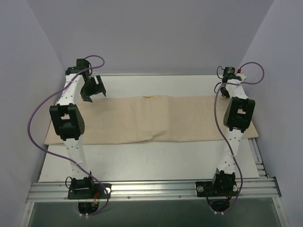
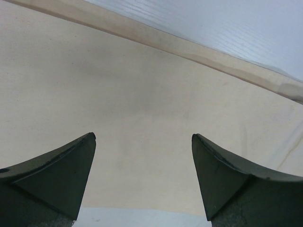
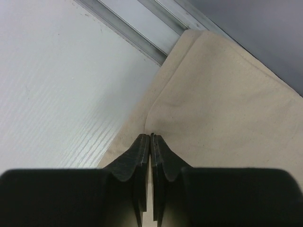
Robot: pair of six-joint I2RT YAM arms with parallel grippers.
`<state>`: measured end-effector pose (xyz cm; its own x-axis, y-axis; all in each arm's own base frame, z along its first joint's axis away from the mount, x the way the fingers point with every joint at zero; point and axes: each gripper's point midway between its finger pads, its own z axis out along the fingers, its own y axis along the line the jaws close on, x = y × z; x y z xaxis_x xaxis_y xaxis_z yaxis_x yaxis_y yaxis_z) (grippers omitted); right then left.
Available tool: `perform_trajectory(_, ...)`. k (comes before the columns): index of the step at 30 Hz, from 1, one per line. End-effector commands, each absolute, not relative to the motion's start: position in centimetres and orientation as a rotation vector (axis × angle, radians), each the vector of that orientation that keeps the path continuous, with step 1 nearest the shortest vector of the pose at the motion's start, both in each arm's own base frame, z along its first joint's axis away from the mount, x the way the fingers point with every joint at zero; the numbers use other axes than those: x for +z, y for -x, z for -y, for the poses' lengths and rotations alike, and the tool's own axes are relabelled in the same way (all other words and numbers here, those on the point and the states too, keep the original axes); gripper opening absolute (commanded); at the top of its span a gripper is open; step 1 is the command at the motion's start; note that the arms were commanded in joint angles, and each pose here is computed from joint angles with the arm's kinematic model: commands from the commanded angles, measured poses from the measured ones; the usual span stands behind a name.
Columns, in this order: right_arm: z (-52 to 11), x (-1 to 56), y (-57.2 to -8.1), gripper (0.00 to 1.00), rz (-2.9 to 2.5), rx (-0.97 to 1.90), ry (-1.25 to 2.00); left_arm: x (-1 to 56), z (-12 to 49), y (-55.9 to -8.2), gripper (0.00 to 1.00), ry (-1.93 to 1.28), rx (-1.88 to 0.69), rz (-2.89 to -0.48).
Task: Open and lay out the surgical kit
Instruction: Open the surgical kit at the center of the board.
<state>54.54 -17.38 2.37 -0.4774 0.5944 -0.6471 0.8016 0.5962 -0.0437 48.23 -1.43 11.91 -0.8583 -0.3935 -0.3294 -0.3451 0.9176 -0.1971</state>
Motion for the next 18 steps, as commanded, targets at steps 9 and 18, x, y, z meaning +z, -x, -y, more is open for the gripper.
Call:
perform_trajectory(9, 18.9, 7.1, -54.0, 0.00, -2.157, -0.477, -1.134, 12.3, 1.2, -48.2, 0.91, 0.544, -0.165, -2.697)
perform_trajectory(18, 15.5, 11.7, -49.7, 0.00, -2.295, -0.423, -1.099, 12.2, -1.9, -47.8, 0.97, 0.640, -0.087, -2.698)
